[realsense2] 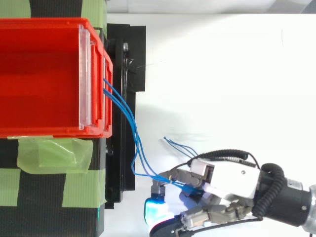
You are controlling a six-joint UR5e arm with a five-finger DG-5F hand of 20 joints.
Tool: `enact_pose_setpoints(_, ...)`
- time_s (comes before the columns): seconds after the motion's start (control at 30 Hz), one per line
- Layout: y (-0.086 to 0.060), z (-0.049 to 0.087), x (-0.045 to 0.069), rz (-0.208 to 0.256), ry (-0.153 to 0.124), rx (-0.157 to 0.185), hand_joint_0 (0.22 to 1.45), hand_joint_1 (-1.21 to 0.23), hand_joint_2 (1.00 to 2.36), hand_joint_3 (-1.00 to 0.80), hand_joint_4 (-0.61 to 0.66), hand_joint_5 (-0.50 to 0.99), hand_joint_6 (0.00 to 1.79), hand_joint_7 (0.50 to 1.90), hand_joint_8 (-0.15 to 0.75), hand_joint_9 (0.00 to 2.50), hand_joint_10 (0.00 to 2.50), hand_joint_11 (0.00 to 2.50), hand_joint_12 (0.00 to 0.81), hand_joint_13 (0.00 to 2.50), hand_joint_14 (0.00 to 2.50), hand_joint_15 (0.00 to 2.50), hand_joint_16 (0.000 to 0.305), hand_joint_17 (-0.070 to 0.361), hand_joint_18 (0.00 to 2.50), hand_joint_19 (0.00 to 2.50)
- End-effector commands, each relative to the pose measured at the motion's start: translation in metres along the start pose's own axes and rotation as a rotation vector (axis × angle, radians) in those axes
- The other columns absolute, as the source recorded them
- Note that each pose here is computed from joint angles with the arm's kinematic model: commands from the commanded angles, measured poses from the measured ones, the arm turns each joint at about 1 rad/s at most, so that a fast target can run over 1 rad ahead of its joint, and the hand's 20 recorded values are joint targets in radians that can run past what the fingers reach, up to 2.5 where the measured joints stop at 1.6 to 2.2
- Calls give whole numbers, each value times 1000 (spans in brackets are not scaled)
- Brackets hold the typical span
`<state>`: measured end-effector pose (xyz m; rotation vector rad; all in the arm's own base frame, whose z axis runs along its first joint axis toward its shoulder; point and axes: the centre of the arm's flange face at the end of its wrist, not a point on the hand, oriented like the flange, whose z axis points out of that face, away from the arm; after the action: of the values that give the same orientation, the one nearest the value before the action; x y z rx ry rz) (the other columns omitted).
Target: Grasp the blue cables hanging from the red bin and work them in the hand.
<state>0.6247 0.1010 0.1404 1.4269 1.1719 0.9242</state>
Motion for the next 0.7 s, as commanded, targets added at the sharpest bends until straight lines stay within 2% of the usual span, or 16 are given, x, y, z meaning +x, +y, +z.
enact_pose_setpoints(0.0,10,-12,-11,0,-8,4,859,-576,1010,-794,288,26,583,1202,656,1701,2500,2500,743,1985,2500,1939,218,164,2364,556)
enact_pose_setpoints(0.07,13,-18,-17,2,-15,2,859,-576,1010,-794,289,26,583,1201,656,1701,2500,2500,743,1985,2500,1939,218,164,2364,556)
enact_pose_setpoints(0.1,15,-23,-24,7,-27,0,859,-576,1011,-795,289,26,584,1200,656,1701,2500,2500,743,1985,2500,1939,218,164,2364,556)
enact_pose_setpoints(0.2,17,-29,-32,18,-42,-2,859,-576,1010,-793,288,26,583,1200,656,1701,2500,2500,743,1985,2500,1939,218,164,2364,556)
enact_pose_setpoints(0.23,19,-34,-40,33,-62,-3,859,-576,1010,-795,288,26,583,1201,656,1701,2500,2500,743,1985,2500,1939,218,164,2364,556)
enact_pose_setpoints(0.37,22,-43,-51,61,-76,-3,859,-576,1010,-795,289,26,583,1201,656,1701,2500,2500,743,1985,2500,1939,218,164,2364,556)
enact_pose_setpoints(0.43,26,-51,-62,72,-95,-2,860,-576,1010,-794,288,27,584,1194,656,1701,2500,2500,743,1985,2500,1939,218,164,2364,556)
enact_pose_setpoints(0.57,20,-56,-72,88,-121,6,860,-576,1010,-792,290,26,583,1201,656,1701,2500,2500,743,1985,2500,1939,218,164,2364,556)
enact_pose_setpoints(0.67,14,-60,-79,118,-139,10,860,-576,1009,-794,283,26,583,1202,656,1701,2500,2500,743,1985,2500,1939,218,164,2364,556)
